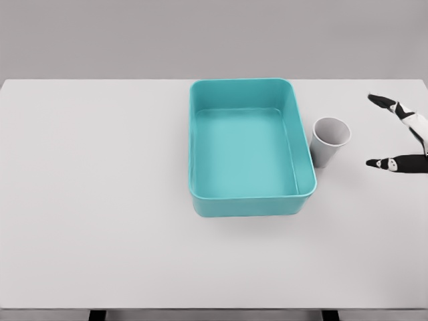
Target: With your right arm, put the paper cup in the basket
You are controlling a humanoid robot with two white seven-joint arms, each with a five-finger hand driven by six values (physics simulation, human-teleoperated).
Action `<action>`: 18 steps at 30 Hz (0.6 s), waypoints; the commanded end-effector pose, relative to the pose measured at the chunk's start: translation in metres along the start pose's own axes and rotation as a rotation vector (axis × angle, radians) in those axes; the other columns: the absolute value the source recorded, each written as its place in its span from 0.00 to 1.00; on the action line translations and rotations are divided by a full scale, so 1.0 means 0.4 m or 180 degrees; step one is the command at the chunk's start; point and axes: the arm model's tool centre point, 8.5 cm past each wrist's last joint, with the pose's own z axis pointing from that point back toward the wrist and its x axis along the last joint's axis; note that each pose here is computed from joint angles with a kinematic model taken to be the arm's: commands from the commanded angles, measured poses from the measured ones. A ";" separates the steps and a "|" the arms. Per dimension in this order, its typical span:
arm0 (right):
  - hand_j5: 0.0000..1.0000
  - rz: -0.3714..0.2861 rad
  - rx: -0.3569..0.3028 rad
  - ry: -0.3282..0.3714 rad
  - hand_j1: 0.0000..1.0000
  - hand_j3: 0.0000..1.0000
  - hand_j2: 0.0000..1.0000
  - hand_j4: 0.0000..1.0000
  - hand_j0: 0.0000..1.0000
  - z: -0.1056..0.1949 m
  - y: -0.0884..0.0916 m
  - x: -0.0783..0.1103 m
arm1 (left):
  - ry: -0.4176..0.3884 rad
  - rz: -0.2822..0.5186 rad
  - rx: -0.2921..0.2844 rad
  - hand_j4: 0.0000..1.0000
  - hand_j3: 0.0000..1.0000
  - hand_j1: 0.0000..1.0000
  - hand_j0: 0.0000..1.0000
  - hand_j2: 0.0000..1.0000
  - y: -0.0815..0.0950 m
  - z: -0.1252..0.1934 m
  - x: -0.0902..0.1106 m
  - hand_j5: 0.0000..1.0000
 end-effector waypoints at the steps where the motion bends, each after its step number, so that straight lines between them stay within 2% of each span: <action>1: 1.00 -0.0412 -0.0005 0.0224 1.00 1.00 1.00 1.00 1.00 0.008 0.018 -0.046 | 0.0001 -0.0003 0.0000 1.00 1.00 1.00 1.00 1.00 0.000 0.000 0.000 1.00; 2: 1.00 -0.0452 -0.0016 0.0262 1.00 1.00 1.00 1.00 1.00 0.010 0.018 -0.052 | 0.0000 0.0002 0.0000 1.00 1.00 1.00 1.00 1.00 0.000 0.000 0.000 1.00; 3: 1.00 -0.0606 -0.0064 0.0376 1.00 1.00 1.00 1.00 1.00 0.013 0.015 -0.066 | 0.0000 0.0002 0.0000 1.00 1.00 1.00 1.00 1.00 0.000 0.000 0.000 1.00; 4: 1.00 -0.0875 -0.0133 0.0485 1.00 1.00 1.00 1.00 1.00 0.016 0.024 -0.090 | 0.0000 0.0002 0.0000 1.00 1.00 1.00 1.00 1.00 0.000 0.000 0.000 1.00; 5: 1.00 -0.1043 -0.0237 0.0422 1.00 1.00 1.00 1.00 1.00 -0.004 0.018 -0.099 | 0.0000 0.0002 0.0000 1.00 1.00 1.00 1.00 1.00 0.000 0.000 0.000 1.00; 8: 1.00 -0.1211 -0.0304 0.0567 1.00 1.00 1.00 1.00 1.00 -0.012 0.012 -0.138 | 0.0000 0.0002 0.0000 1.00 1.00 1.00 1.00 1.00 0.000 0.000 0.000 1.00; 9: 1.00 -0.1371 -0.0345 0.0595 1.00 1.00 1.00 1.00 1.00 -0.027 0.038 -0.155 | 0.0000 0.0002 0.0000 1.00 1.00 1.00 1.00 1.00 0.000 0.000 0.000 1.00; 11: 1.00 -0.1631 -0.0416 0.0661 1.00 1.00 1.00 1.00 1.00 -0.050 0.063 -0.190 | 0.0000 0.0002 0.0000 1.00 1.00 1.00 1.00 1.00 0.000 0.000 0.000 1.00; 13: 1.00 -0.1714 -0.0368 0.0735 1.00 1.00 1.00 1.00 1.00 -0.065 0.083 -0.213 | 0.0000 0.0002 0.0000 1.00 1.00 1.00 1.00 1.00 0.000 0.000 0.000 1.00; 18: 1.00 -0.1724 -0.0269 0.0756 1.00 1.00 1.00 1.00 1.00 -0.074 0.103 -0.213 | 0.0001 -0.0003 0.0000 1.00 1.00 1.00 1.00 1.00 0.000 0.000 0.000 1.00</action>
